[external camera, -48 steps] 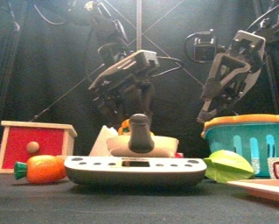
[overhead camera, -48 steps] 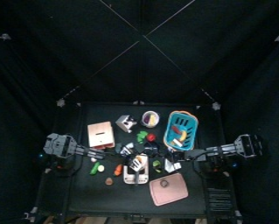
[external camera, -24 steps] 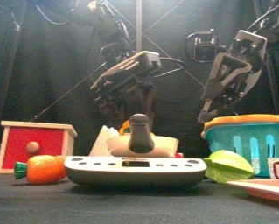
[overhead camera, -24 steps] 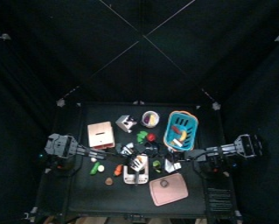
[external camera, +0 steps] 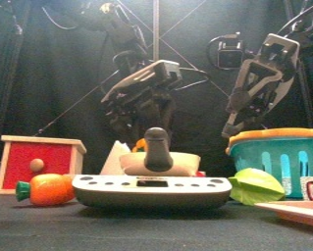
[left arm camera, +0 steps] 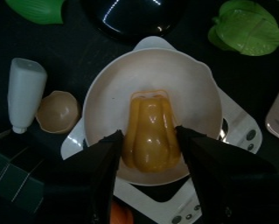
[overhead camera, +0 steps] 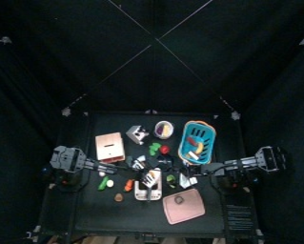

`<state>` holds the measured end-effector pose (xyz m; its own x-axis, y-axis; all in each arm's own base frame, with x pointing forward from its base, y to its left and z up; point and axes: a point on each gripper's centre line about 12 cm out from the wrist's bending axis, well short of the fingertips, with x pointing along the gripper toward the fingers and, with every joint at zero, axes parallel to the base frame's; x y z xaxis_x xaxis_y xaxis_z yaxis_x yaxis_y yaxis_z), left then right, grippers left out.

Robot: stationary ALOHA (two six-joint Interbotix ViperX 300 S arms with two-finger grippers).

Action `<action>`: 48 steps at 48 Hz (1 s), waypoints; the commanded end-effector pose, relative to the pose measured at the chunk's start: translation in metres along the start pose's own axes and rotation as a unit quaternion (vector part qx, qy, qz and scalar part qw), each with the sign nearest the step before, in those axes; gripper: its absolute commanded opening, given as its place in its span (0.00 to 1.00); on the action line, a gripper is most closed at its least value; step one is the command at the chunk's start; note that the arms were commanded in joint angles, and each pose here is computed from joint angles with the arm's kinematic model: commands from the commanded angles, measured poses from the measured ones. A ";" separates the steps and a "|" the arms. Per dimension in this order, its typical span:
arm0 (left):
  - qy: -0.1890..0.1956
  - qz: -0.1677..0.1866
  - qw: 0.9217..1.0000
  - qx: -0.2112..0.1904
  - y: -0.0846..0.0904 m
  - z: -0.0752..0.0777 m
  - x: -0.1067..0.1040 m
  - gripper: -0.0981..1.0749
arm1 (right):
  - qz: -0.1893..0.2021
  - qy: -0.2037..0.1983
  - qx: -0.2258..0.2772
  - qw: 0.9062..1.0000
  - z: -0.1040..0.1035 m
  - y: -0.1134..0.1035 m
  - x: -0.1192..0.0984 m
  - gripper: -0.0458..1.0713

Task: Assemble squash

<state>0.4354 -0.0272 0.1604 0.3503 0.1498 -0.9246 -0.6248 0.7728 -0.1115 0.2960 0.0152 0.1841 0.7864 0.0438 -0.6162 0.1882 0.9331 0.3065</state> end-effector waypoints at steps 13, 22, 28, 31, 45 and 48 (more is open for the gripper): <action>-0.016 -0.022 1.000 0.002 -0.010 0.014 -0.011 0.77 | 0.008 -0.017 -0.002 1.000 0.007 0.004 -0.004 0.94; -0.012 -0.018 1.000 0.001 -0.009 0.013 -0.007 0.77 | 0.008 -0.017 -0.003 1.000 0.007 0.004 -0.004 0.94; -0.011 -0.016 1.000 0.002 -0.009 0.013 -0.006 0.77 | 0.008 -0.017 -0.002 1.000 0.007 0.004 -0.004 0.94; -0.011 -0.017 1.000 0.002 -0.009 0.013 -0.006 0.77 | 0.008 -0.017 -0.002 1.000 0.007 0.004 -0.004 0.94; -0.017 -0.021 1.000 0.001 -0.010 0.015 -0.012 0.77 | 0.009 -0.016 -0.003 1.000 0.007 0.005 -0.004 0.94; -0.017 -0.020 1.000 0.002 -0.009 0.015 -0.012 0.77 | 0.010 -0.017 -0.003 1.000 0.007 0.005 -0.004 0.94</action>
<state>0.4421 -0.0264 0.1579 0.3484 0.1418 -0.9265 -0.6168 0.7790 -0.1127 0.2963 0.0165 0.1845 0.7890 0.0470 -0.6126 0.1820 0.9344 0.3061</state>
